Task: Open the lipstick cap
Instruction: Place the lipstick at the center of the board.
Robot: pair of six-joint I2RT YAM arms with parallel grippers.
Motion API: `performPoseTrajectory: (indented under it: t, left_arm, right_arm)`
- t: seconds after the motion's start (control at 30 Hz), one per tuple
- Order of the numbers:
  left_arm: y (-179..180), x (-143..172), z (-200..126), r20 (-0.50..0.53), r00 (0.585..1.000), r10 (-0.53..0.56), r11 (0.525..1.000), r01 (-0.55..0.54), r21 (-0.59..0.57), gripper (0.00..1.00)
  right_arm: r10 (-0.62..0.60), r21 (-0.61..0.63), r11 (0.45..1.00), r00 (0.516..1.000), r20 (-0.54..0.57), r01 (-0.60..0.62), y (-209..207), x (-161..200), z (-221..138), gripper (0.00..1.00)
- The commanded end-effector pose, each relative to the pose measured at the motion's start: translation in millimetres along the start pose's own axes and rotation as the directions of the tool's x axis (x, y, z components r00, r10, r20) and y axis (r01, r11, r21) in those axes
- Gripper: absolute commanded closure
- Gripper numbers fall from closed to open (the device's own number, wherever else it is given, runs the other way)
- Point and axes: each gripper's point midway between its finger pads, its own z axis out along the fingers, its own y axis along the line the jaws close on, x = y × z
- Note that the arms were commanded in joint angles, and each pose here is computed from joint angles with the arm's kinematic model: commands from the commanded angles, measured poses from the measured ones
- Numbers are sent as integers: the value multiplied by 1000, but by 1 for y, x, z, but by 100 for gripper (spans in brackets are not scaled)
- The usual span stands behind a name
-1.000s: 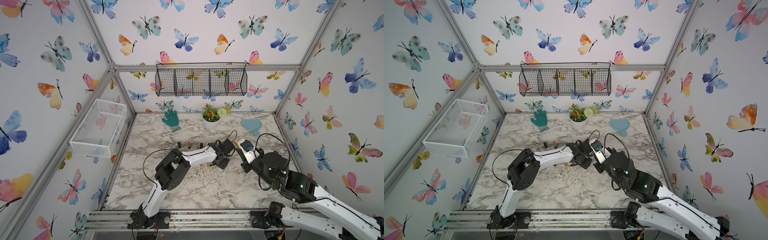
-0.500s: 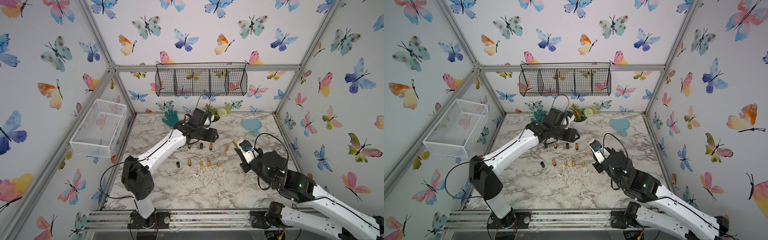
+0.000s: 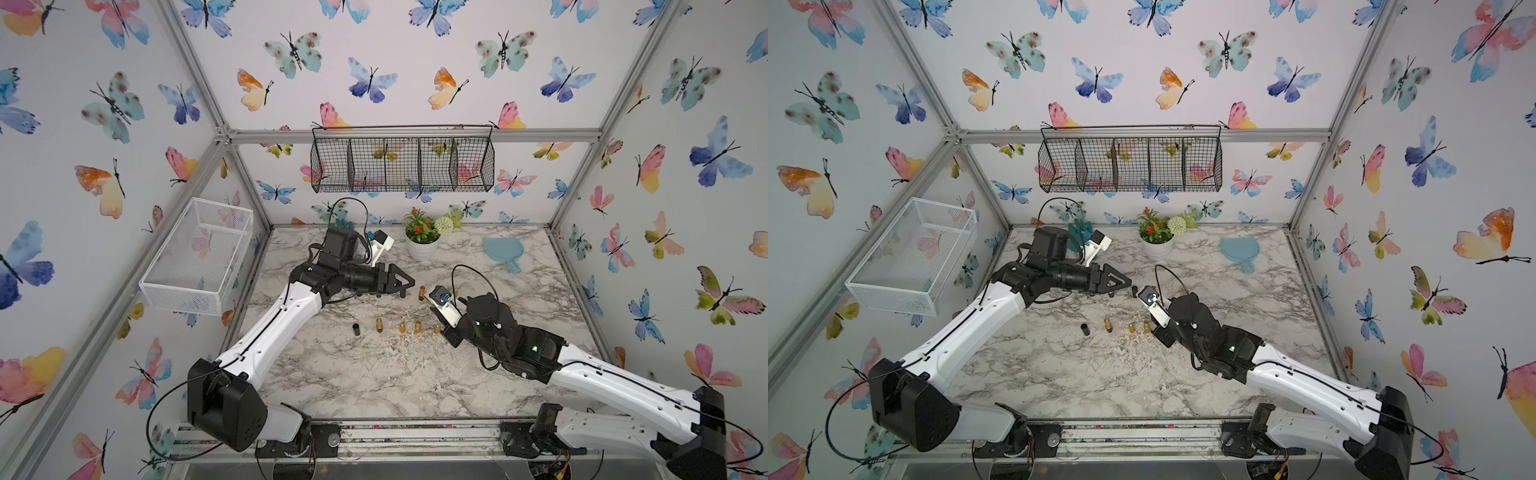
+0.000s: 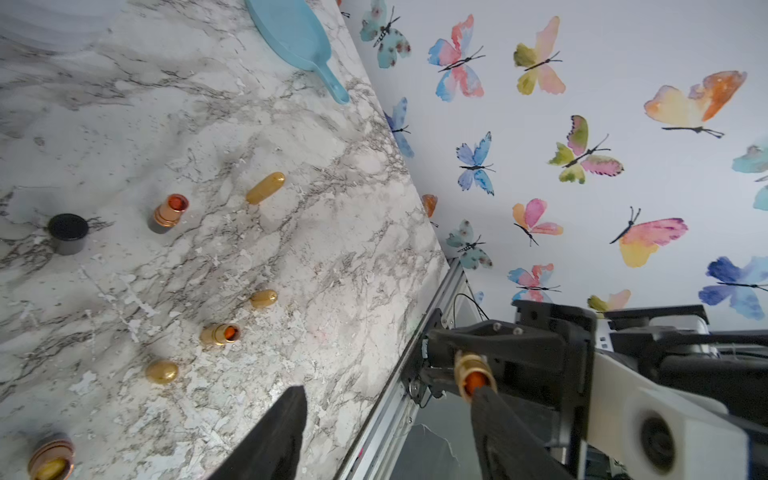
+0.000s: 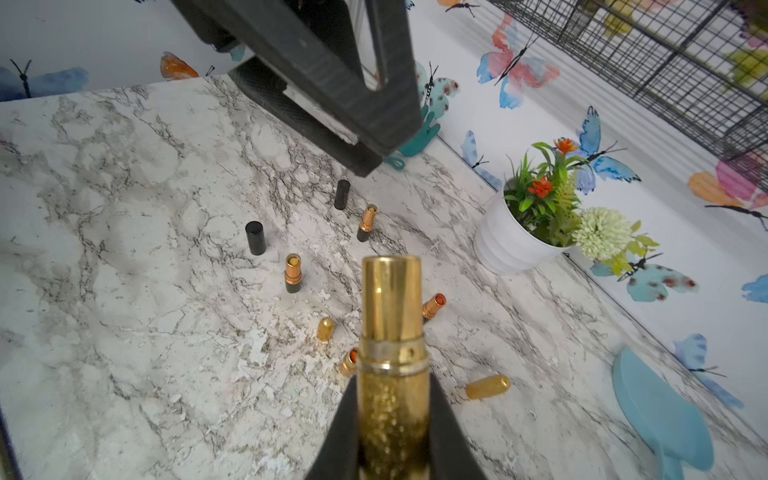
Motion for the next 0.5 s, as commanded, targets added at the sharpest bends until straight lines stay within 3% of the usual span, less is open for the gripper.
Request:
performPoseTrajectory:
  t: [0.0, 0.33, 0.47]
  left_arm:
    - [-23, 3, -10, 8, 999, 53, 995, -53, 88, 33]
    - [-14, 20, -6, -43, 998, 37, 994, -32, 106, 34]
    - [-8, 22, -2, -50, 998, 28, 995, -23, 93, 41]
  right_arm:
    - [26, -54, 998, 997, 71, -22, 10, -21, 7, 98]
    - [10, -78, 997, 995, 101, -2, 17, -34, 23, 98]
    - [5, -93, 996, 995, 103, 5, 21, -36, 26, 98]
